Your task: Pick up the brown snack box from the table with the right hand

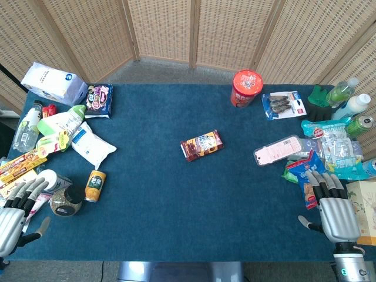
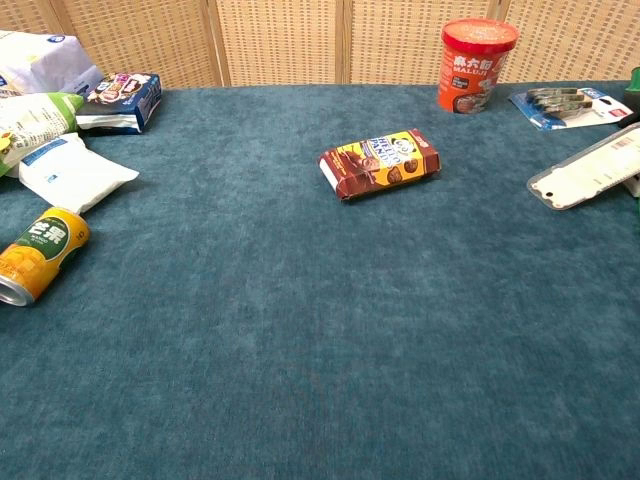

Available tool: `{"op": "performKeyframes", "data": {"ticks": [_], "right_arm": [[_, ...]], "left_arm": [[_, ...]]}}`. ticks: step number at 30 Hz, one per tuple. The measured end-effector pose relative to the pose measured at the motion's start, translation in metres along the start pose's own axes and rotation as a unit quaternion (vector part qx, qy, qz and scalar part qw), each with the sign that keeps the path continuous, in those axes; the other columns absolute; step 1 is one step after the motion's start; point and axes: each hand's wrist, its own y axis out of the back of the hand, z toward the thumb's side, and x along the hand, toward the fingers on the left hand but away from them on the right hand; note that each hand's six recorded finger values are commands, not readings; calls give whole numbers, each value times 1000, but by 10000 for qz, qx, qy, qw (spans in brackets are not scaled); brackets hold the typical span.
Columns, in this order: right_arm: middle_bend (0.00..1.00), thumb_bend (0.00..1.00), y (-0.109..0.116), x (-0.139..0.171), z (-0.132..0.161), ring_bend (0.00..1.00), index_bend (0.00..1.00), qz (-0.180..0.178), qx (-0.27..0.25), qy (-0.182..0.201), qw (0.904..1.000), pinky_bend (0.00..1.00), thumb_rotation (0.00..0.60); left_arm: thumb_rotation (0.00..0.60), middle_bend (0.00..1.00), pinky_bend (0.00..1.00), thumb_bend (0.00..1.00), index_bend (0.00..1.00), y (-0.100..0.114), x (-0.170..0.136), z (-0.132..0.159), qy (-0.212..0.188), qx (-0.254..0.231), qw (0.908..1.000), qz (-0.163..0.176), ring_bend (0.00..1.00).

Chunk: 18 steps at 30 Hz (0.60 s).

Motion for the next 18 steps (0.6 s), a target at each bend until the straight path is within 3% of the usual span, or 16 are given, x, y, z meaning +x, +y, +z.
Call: {"op": "performKeyframes", "data": {"ticks": [12,18], "right_arm": [[0,138,-2,2,2,0,0,50,-123,81,9999,0,600],[0,137,2,-7,18,0,0,45,-226,376,9990,0,600]], "left_arm": [[600,0,0,470,36,3,-6,5,-118,-66,9999,-13,0],[600,0,0,470,35,4,-7,7,-197,-180,9996,-31,0]]}}
